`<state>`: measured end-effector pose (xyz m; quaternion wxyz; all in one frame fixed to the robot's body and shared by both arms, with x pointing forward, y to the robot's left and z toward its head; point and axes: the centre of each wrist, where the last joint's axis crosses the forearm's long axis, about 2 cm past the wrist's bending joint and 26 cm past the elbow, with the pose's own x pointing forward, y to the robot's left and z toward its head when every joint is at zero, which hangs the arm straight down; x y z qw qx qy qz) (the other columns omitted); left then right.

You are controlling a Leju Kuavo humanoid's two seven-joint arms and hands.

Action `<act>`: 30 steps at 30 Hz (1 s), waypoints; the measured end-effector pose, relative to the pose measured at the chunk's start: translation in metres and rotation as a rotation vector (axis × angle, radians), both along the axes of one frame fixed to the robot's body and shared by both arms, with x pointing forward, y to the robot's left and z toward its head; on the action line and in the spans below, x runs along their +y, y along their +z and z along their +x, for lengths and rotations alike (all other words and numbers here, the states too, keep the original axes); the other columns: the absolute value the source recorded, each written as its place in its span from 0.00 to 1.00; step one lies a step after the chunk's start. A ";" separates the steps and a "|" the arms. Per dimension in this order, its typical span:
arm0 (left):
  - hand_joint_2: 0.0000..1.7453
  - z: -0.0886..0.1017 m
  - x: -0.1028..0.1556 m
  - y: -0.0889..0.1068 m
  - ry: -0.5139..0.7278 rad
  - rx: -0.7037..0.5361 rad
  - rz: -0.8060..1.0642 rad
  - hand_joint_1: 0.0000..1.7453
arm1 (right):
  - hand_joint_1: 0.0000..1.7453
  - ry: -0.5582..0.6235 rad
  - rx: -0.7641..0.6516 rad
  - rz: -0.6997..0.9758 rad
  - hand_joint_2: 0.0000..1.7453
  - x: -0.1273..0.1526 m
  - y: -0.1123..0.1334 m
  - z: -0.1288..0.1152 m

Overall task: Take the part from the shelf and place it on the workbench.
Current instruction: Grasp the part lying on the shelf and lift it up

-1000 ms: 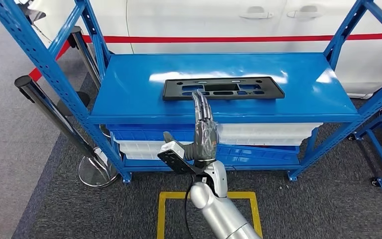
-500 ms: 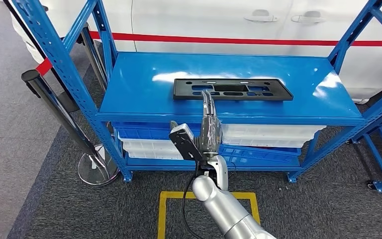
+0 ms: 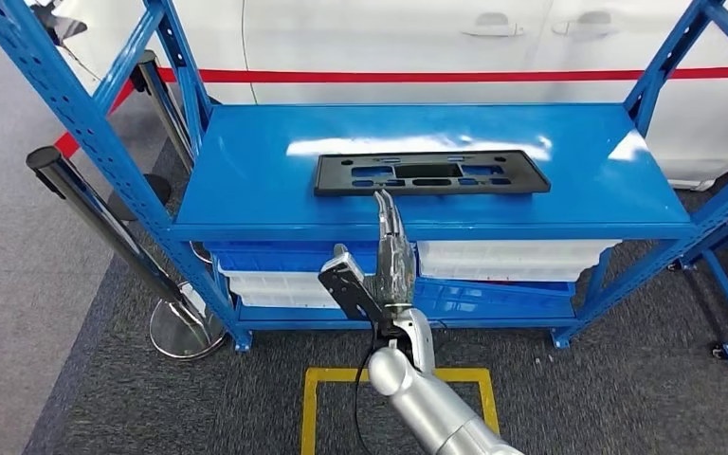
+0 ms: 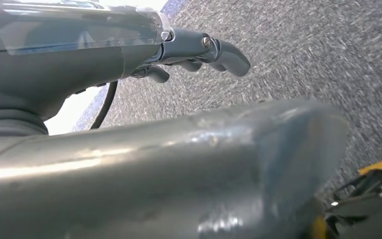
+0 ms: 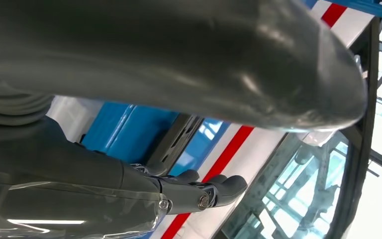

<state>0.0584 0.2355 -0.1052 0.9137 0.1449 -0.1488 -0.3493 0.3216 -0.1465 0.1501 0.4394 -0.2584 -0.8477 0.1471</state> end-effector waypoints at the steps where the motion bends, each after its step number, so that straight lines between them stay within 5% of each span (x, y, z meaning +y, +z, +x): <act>1: 0.00 0.000 0.000 0.000 0.000 0.001 -0.001 0.00 | 0.00 0.001 0.002 -0.002 0.00 0.000 -0.001 -0.001; 23: 0.00 -0.006 -0.002 -0.001 -0.011 0.015 -0.014 0.00 | 0.00 0.014 0.022 -0.006 0.00 -0.003 -0.015 -0.010; 30: 0.00 -0.002 -0.002 0.000 -0.017 0.012 -0.020 0.00 | 0.00 0.047 -0.102 0.040 0.00 -0.002 0.001 -0.011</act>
